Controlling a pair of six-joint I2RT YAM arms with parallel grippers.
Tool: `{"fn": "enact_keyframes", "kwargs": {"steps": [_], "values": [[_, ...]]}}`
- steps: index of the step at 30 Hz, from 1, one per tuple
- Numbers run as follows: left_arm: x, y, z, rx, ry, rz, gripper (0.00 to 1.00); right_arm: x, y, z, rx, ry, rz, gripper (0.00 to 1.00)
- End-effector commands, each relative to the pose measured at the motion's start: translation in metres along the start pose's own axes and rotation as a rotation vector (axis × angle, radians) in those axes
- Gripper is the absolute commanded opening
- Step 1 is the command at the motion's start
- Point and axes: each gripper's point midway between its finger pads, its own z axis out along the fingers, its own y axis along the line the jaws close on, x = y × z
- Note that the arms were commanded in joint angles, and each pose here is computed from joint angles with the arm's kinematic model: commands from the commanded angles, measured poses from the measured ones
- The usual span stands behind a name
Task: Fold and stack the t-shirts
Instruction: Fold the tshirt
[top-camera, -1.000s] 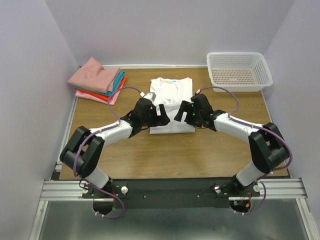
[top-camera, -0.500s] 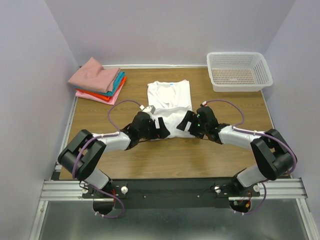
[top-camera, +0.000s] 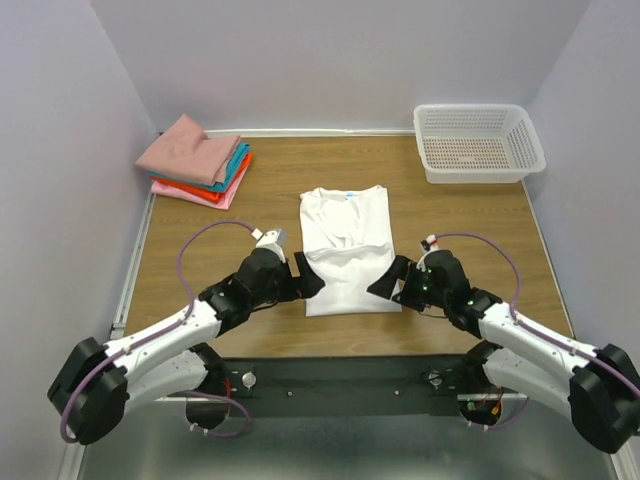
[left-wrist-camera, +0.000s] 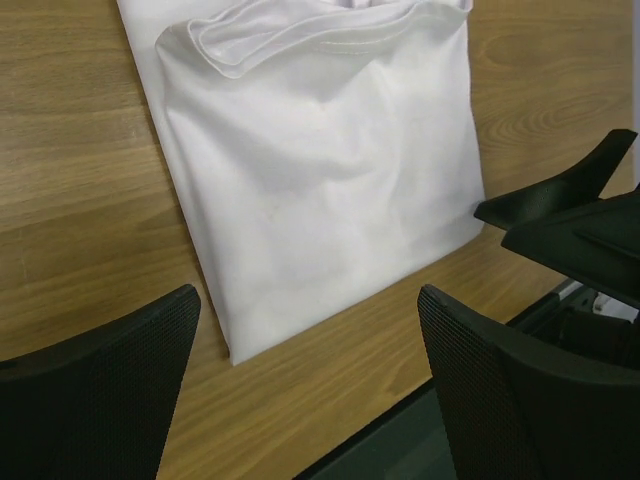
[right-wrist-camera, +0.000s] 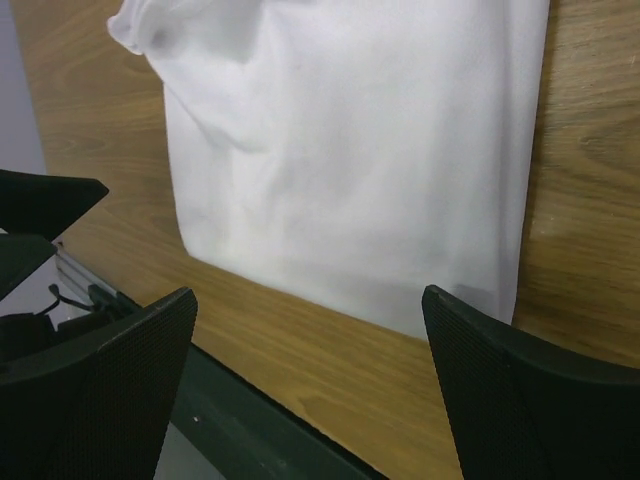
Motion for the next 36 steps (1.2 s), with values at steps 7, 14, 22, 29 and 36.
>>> {"fn": "enact_keyframes", "kwargs": {"steps": [7, 14, 22, 29, 36], "values": [[0.035, 0.026, -0.013, -0.083, 0.087, -0.055, 0.96, -0.004, -0.022, -0.03, 0.173, -0.027, -0.002, 1.0], [0.071, 0.032, -0.008, -0.072, 0.212, -0.047, 0.69, 0.019, -0.049, -0.021, 0.286, 0.076, 0.033, 0.94], [0.092, 0.029, -0.001, -0.052, 0.295, -0.026, 0.38, 0.027, -0.053, -0.018, 0.308, 0.122, 0.046, 0.69], [0.094, 0.04, 0.009, -0.12, 0.297, -0.031, 0.22, 0.028, -0.064, -0.018, 0.347, 0.116, 0.039, 0.46], [0.084, 0.041, 0.01, -0.151, 0.265, -0.025, 0.21, 0.028, -0.072, -0.014, 0.395, 0.13, 0.023, 0.43]]}}
